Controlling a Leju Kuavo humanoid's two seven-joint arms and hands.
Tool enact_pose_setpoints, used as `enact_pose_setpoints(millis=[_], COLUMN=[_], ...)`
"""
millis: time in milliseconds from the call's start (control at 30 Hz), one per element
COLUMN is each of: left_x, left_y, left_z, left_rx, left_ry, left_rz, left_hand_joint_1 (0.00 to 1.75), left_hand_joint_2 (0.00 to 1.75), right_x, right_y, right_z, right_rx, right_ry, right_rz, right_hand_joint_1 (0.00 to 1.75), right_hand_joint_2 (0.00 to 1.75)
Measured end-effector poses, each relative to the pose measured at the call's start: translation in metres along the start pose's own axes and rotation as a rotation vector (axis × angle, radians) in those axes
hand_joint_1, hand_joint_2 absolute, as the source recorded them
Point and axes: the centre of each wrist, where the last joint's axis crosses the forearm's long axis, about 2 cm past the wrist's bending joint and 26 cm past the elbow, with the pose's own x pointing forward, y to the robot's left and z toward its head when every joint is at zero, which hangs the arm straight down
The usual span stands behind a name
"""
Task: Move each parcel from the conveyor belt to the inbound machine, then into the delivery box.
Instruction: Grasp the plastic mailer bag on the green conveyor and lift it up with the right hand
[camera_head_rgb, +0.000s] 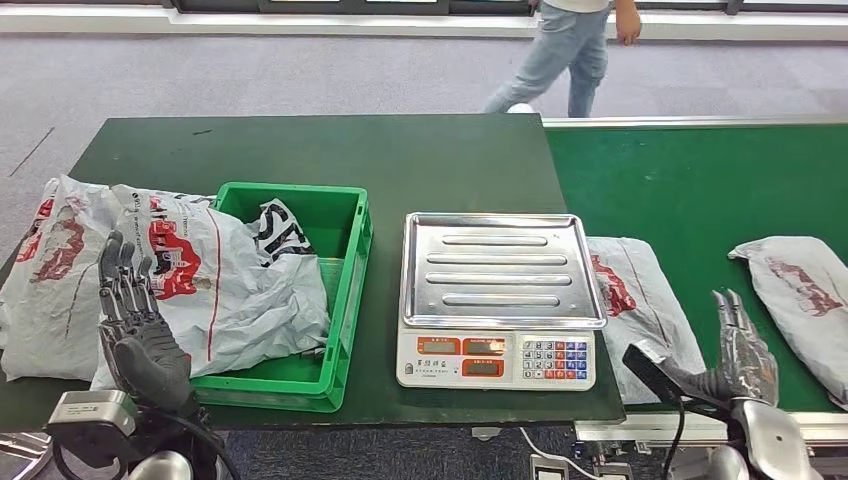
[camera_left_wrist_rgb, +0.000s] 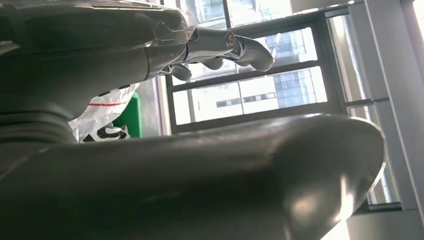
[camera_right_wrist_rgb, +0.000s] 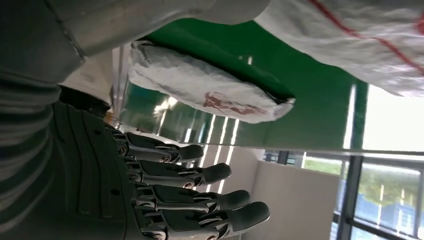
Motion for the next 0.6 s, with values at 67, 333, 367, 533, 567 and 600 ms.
enact_pose_setpoints(millis=[67, 333, 367, 533, 567, 600], left_x=[-0.004, -0.015, -0.016, -0.018, -0.019, -0.019], left_y=[0.000, -0.001, -0.001, 0.000, 0.000, 0.000], left_z=[-0.001, -0.011, -0.011, -0.012, -0.012, -0.012], left_rx=[-0.008, -0.018, -0.018, -0.013, -0.013, -0.012], left_ry=[-0.008, -0.024, -0.024, -0.028, -0.029, -0.029], left_rz=[0.002, -0.008, -0.011, -0.022, -0.024, -0.025], left_hand_joint_1=[0.00, 0.00, 0.00, 0.00, 0.00, 0.00], left_hand_joint_2=[0.00, 0.00, 0.00, 0.00, 0.00, 0.00], right_x=[-0.013, -0.040, -0.042, -0.044, -0.043, -0.042], right_y=[0.004, 0.005, 0.004, 0.000, -0.001, -0.001], right_z=[-0.007, -0.037, -0.040, -0.060, -0.064, -0.067], right_rx=[0.025, 0.080, 0.084, 0.097, 0.098, 0.099], right_ry=[0.011, 0.052, 0.057, 0.078, 0.080, 0.081], right_rz=[0.018, 0.040, 0.040, 0.018, 0.013, 0.009], right_hand_joint_1=[0.00, 0.00, 0.00, 0.00, 0.00, 0.00], right_hand_joint_2=[1.75, 1.75, 1.75, 1.75, 1.75, 1.75])
